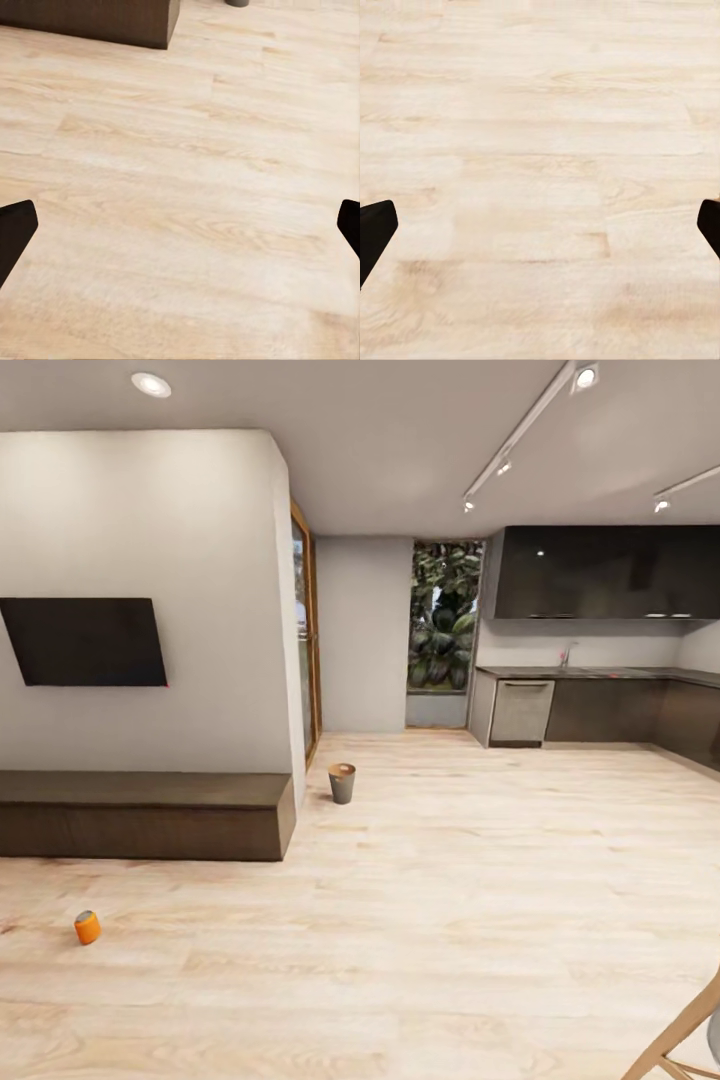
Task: Put the three can of soda from the living room inside the tash can in the kitchen.
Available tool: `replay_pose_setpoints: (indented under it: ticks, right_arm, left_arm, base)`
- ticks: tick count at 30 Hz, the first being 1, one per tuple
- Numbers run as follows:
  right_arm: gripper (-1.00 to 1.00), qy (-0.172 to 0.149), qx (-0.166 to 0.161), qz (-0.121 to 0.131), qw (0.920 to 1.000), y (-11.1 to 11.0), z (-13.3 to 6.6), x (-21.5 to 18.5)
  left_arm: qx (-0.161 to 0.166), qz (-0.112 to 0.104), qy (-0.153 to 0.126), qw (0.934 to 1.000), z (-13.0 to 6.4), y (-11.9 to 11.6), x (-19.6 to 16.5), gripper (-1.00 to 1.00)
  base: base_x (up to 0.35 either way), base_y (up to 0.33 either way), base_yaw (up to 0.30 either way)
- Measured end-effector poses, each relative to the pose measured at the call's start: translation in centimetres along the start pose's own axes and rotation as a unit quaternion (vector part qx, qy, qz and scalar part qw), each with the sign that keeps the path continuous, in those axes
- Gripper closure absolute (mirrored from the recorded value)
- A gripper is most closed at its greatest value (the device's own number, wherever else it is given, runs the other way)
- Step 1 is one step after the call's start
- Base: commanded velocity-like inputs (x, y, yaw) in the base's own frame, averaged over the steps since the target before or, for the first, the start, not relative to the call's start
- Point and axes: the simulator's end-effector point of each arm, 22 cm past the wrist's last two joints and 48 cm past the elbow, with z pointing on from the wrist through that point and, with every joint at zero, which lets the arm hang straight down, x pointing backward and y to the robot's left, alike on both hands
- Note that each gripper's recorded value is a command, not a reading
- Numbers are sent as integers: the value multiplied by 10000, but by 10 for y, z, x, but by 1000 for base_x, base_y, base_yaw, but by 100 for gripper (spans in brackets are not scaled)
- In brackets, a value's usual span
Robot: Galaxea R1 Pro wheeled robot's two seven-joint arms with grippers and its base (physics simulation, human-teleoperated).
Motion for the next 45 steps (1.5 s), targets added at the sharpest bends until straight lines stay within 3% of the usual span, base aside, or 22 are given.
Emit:
replay_pose_setpoints:
  ticks: [45]
  right_arm:
    - [-100, 0, -2, 0, 10000, 0, 0, 0]
  left_arm:
    - [-2, -4, 0, 10000, 0, 0, 0, -100]
  base:
    - [322, 0, 0]
